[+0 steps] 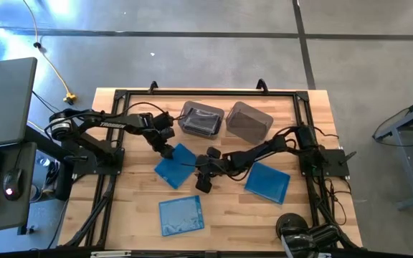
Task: Pick & place jewel cases by type
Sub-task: Put the top left blue CD case into the right black bin
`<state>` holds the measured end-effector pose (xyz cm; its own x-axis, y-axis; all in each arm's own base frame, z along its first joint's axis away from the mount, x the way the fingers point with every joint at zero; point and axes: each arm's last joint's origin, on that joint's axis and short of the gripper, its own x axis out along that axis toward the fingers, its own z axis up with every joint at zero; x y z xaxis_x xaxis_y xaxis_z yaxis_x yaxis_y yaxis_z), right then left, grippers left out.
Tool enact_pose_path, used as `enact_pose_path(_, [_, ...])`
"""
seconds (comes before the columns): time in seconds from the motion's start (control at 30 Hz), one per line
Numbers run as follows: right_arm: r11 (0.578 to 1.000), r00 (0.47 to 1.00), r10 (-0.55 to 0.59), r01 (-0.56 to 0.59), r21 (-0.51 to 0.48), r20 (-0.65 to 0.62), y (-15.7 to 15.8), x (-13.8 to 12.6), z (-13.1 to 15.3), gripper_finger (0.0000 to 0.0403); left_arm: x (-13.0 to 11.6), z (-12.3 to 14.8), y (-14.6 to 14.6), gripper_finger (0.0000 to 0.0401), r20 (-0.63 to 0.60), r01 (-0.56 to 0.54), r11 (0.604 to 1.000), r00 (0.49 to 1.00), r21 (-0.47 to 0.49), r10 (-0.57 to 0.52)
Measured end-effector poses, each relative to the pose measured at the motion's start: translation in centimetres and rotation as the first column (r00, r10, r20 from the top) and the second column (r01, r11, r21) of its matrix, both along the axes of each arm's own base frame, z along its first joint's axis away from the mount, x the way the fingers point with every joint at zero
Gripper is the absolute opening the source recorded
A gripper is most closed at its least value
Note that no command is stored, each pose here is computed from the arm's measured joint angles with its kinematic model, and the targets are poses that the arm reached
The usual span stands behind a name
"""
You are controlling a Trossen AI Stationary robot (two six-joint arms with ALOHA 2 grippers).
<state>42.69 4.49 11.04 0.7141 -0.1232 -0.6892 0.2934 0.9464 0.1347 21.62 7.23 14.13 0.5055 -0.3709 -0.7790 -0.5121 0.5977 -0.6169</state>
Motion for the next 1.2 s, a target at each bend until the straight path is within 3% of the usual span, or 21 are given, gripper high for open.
enact_pose_path(0.3, [1.000, 0.999, -0.011, 0.011, -0.003, -0.043, -0.1, -0.3, -0.4, 0.0204, 0.0, 0.3, -0.4, 0.0221, 0.042, 0.046, 0.988, 0.998, -0.151, -0.040])
enact_pose_path(0.5, [1.000, 0.998, -0.024, 0.024, -0.002, -0.062, -0.2, -0.4, -0.4, 0.0204, 0.2, 0.4, -0.3, 0.0221, 0.060, 0.044, 0.990, 0.998, -0.131, -0.037])
enact_pose_path(0.7, [0.999, 0.997, -0.026, 0.029, 0.038, -0.075, -0.1, -0.5, -0.5, 0.0204, 0.5, 0.3, 0.2, 0.0220, -0.016, -0.071, 0.997, 0.997, -0.004, 0.070])
enact_pose_path(0.8, [0.999, 0.996, -0.023, 0.026, 0.031, -0.087, 0.2, -0.6, -0.6, 0.0204, 0.0, -0.3, 0.2, 0.0220, -0.105, -0.117, 0.993, 0.988, -0.022, 0.114])
enact_pose_path(1.2, [0.999, 0.995, -0.015, 0.018, 0.030, -0.100, 0.3, -0.7, -0.7, 0.0204, -0.1, -0.7, -0.3, 0.0220, -0.185, -0.142, 0.989, 0.972, 0.037, 0.147])
